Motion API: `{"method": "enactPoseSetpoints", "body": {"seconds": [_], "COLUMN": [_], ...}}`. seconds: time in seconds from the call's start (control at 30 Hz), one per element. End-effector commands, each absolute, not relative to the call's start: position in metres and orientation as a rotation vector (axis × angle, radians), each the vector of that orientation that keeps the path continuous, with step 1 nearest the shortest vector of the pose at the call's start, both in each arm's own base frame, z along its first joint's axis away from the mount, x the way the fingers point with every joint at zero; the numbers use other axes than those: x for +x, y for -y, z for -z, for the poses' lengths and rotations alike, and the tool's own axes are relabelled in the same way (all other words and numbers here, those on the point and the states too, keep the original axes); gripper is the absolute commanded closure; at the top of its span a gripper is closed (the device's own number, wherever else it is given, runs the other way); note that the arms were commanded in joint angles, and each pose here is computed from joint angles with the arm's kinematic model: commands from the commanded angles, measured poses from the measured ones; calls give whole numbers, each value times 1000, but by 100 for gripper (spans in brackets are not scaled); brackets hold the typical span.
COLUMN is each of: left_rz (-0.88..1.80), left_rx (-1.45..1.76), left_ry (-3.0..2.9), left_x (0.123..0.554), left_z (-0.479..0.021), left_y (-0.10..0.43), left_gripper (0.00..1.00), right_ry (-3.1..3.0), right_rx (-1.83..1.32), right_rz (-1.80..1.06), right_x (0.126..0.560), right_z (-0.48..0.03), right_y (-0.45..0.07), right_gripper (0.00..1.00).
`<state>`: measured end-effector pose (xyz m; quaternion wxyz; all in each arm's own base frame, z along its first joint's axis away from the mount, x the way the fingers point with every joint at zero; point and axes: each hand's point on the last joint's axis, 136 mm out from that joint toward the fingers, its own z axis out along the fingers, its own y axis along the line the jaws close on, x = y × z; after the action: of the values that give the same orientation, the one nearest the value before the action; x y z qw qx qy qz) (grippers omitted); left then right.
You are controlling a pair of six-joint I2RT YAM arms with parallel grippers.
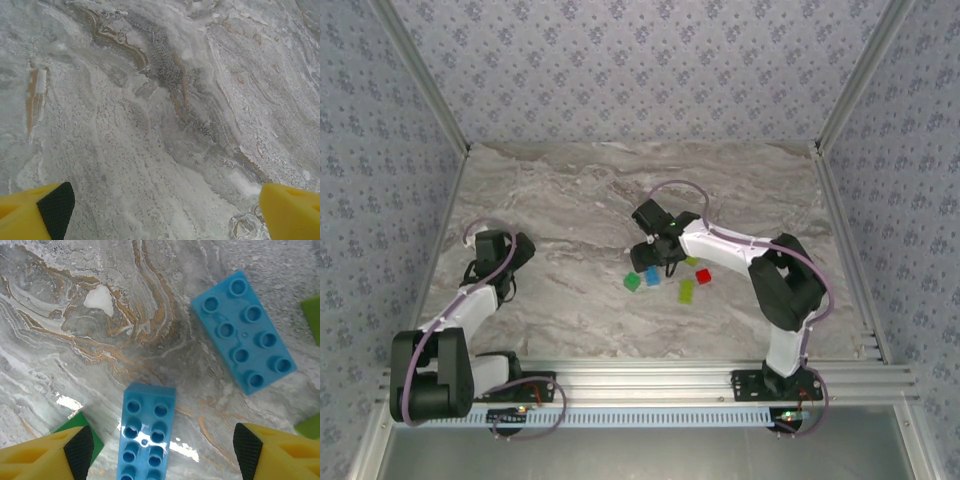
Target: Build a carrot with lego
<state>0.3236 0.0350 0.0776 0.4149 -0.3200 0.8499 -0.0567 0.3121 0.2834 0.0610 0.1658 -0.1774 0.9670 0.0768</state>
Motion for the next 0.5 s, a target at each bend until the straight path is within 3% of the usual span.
{"method": "enactPoseSetpoints", "body": {"seconds": [0.0, 0.47], "left_rz": [139, 140], "left_rx": [-817, -814], "left_ry": [-2105, -2108], "left_x": [328, 329], "left_z": [-83, -83], "left_y": [-37, -36], "left_gripper": [4, 4], "right_ry": [-2806, -2840], "right_rx": [-499, -509], "right_rz": [-217, -196], "right_x": [308, 301], "right_z": [-51, -30], "right_y": [-287, -282], "right_gripper": [23, 28]}}
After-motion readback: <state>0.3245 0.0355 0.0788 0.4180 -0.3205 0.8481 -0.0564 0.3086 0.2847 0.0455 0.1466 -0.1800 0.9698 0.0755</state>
